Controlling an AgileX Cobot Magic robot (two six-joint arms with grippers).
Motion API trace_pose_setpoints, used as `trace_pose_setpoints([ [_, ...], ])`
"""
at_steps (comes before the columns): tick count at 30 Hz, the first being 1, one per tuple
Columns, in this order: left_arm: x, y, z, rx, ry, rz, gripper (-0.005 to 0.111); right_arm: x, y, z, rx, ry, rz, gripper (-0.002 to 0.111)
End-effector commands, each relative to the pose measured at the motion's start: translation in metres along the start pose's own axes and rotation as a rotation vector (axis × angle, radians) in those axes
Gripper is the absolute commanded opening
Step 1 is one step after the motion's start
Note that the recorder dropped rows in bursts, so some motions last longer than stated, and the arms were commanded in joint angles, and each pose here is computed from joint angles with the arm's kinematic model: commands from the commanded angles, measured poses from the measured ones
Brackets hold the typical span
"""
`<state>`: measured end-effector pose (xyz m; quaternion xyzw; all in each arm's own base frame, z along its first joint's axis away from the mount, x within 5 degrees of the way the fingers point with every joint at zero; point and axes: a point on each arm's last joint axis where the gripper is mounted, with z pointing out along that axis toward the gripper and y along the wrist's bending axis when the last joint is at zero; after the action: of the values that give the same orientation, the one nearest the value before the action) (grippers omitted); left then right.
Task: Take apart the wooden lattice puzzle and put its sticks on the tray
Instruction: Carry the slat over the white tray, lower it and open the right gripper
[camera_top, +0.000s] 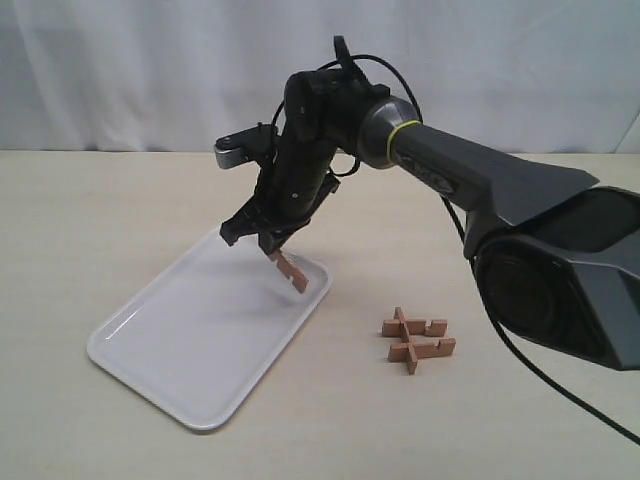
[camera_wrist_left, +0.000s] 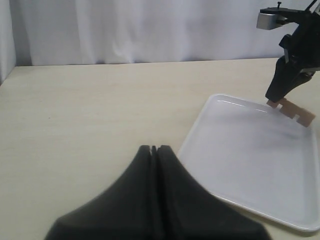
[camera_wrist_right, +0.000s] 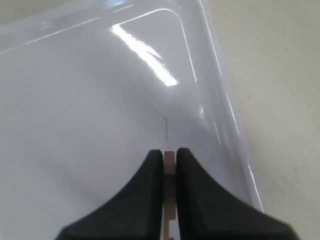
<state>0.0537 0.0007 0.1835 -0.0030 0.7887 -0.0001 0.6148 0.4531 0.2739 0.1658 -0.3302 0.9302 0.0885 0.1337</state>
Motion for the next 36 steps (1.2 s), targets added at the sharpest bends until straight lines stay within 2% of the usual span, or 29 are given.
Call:
trace_pose_setpoints([
  [1,-0.001,0.000,0.000,0.008,-0.010,0.000,0.000,-0.003,0.003,0.009,0.024,-0.024,-0.031,0.004],
  [25,-0.001,0.000,0.000,0.008,-0.010,0.000,0.000,0.000,0.002,0.020,0.025,0.000,-0.012,0.006],
  [30,-0.001,0.000,0.000,0.008,-0.010,0.000,0.000,0.000,0.002,0.020,0.021,0.003,-0.008,0.022],
  [36,-0.001,0.000,0.000,0.008,-0.010,0.000,0.000,0.002,0.003,0.020,0.011,0.015,0.037,0.049],
])
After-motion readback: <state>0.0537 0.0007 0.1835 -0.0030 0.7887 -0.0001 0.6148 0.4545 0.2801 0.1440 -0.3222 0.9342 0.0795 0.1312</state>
